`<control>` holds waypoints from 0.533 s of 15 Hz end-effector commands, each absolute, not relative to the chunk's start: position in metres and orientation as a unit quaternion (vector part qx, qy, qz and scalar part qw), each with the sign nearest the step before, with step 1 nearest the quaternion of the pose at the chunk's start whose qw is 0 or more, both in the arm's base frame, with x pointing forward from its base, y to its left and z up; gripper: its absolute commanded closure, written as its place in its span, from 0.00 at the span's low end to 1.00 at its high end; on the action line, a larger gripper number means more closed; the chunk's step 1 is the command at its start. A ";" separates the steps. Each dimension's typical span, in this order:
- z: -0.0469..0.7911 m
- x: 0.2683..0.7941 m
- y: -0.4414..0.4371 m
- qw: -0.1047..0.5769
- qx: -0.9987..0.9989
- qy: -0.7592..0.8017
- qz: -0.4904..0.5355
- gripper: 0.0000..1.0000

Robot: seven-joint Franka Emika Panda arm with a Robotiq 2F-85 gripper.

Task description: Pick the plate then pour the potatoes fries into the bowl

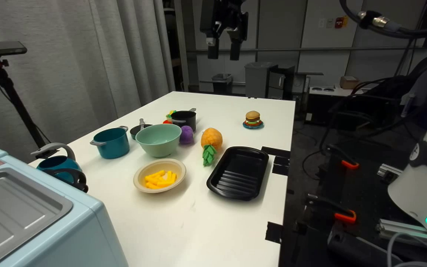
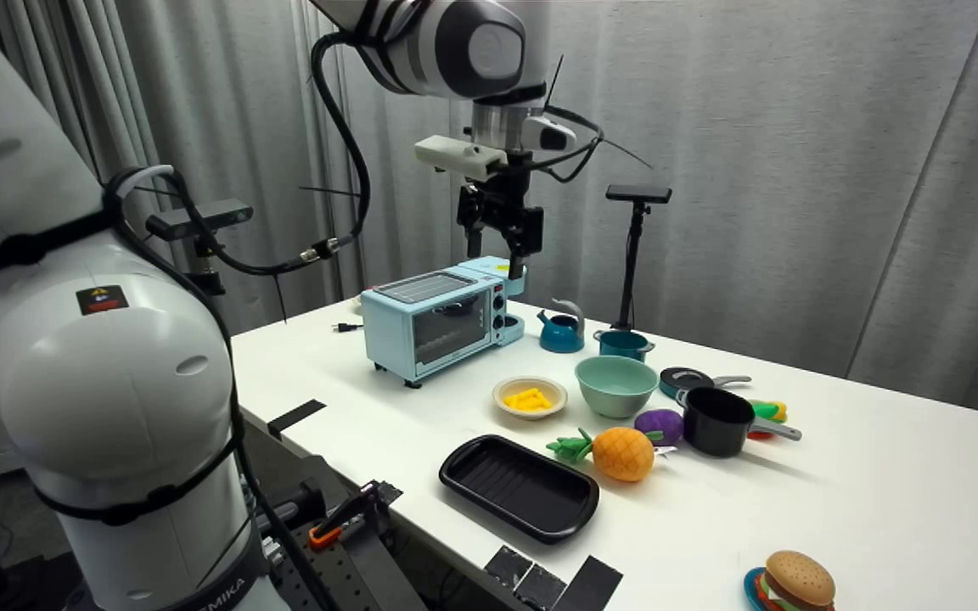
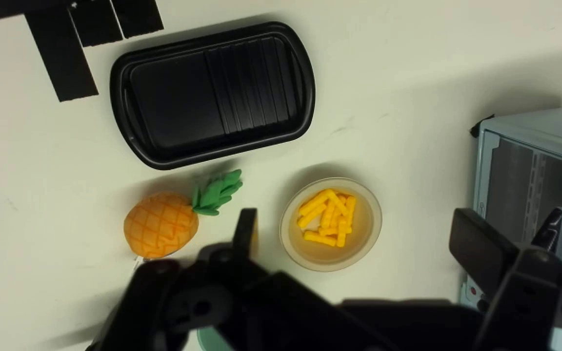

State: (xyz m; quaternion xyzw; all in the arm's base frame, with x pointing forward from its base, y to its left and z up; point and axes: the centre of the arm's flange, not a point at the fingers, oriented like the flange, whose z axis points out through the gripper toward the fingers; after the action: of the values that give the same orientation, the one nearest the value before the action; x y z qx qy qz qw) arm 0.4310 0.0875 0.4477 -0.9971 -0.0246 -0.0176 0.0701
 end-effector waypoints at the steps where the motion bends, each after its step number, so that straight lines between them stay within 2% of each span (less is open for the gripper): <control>1: 0.451 0.447 0.087 0.073 -0.993 -0.088 -0.020 0.00; 2: 0.444 0.437 0.089 0.070 -0.996 -0.055 -0.018 0.00; 8: 0.446 0.442 0.089 0.070 -0.994 -0.076 -0.021 0.00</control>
State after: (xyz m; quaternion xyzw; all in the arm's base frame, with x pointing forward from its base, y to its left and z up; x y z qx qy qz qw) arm 0.4419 0.0887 0.4461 -0.9944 -0.0758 -0.0211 0.0704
